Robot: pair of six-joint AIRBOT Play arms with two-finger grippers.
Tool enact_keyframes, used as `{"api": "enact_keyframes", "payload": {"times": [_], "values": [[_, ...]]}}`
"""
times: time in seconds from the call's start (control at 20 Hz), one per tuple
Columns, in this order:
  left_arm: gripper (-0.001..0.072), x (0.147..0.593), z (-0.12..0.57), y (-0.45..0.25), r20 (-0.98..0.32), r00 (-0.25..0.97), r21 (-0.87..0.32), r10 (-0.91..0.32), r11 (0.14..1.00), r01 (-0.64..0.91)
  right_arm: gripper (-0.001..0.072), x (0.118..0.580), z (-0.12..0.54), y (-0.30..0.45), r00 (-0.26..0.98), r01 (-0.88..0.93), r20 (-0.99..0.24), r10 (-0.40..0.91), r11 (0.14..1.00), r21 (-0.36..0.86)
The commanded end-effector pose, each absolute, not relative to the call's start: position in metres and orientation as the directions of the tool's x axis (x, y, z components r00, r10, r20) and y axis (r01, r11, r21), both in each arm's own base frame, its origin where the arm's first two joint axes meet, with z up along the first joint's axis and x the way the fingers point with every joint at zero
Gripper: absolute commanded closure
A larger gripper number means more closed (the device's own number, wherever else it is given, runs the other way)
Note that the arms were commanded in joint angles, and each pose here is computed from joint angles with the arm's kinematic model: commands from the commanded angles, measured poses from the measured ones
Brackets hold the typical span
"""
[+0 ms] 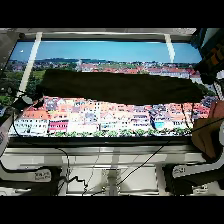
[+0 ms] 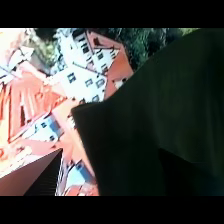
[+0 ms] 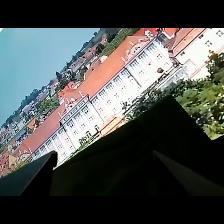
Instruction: Fold the clothes and pants, and hang the long-sleeved shirts on hangers.
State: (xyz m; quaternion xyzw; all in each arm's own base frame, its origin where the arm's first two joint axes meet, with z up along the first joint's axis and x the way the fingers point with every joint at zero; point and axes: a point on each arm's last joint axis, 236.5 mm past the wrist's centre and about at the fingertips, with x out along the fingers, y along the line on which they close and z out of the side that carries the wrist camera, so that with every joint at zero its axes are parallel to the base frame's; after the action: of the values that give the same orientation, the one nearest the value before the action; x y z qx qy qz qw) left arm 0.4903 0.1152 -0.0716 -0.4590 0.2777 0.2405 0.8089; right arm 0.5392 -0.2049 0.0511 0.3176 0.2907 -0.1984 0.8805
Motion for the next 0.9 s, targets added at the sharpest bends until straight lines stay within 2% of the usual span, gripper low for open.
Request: {"api": "enact_keyframes", "payload": {"times": [0.0,0.15,0.35,0.4,0.55,0.6,0.65,0.7,0.75,0.8,0.85], "values": [[0.0004,0.515,-0.078,0.122,-0.651,0.744,-0.618,0.149,0.466,-0.634,0.0046,0.531,0.055,-0.197,0.734,0.534,-0.664,-0.139,0.723,0.439],[0.0004,0.540,-0.082,0.117,-0.641,0.755,-0.624,0.136,0.481,-0.616,0.0047,0.520,0.068,-0.187,0.725,0.494,-0.679,-0.116,0.775,0.395],[0.0015,0.558,-0.097,0.111,-0.647,0.753,-0.621,0.121,0.489,-0.612,0.0047,0.511,0.099,-0.181,0.749,0.468,-0.652,-0.117,0.790,0.396],[0.0142,0.561,-0.098,0.109,-0.646,0.754,-0.623,0.118,0.488,-0.611,0.0047,0.509,0.107,-0.179,0.756,0.462,-0.645,-0.116,0.791,0.400],[0.0626,0.568,-0.086,0.109,-0.624,0.772,-0.636,0.121,0.495,-0.592,0.0050,0.499,0.133,-0.172,0.776,0.431,-0.620,-0.115,0.814,0.388],[0.0685,0.572,-0.076,0.110,-0.608,0.785,-0.641,0.124,0.506,-0.577,0.0076,0.497,0.142,-0.171,0.786,0.424,-0.607,-0.120,0.819,0.387],[0.0685,0.576,-0.059,0.111,-0.585,0.801,-0.633,0.127,0.546,-0.549,0.0226,0.496,0.151,-0.170,0.796,0.418,-0.593,-0.122,0.819,0.393],[0.0686,0.579,-0.041,0.109,-0.562,0.817,-0.595,0.128,0.623,-0.508,0.0399,0.496,0.158,-0.165,0.809,0.407,-0.577,-0.108,0.812,0.419],[0.0687,0.580,-0.018,0.106,-0.536,0.834,-0.522,0.130,0.726,-0.448,0.0470,0.499,0.163,-0.157,0.824,0.391,-0.562,-0.078,0.796,0.463],[0.0687,0.579,0.004,0.103,-0.514,0.848,-0.460,0.132,0.792,-0.402,0.0490,0.502,0.167,-0.146,0.835,0.371,-0.548,-0.043,0.779,0.505],[0.0687,0.575,0.025,0.100,-0.499,0.857,-0.425,0.130,0.825,-0.373,0.0579,0.507,0.170,-0.130,0.845,0.333,-0.535,-0.001,0.784,0.523]]}}
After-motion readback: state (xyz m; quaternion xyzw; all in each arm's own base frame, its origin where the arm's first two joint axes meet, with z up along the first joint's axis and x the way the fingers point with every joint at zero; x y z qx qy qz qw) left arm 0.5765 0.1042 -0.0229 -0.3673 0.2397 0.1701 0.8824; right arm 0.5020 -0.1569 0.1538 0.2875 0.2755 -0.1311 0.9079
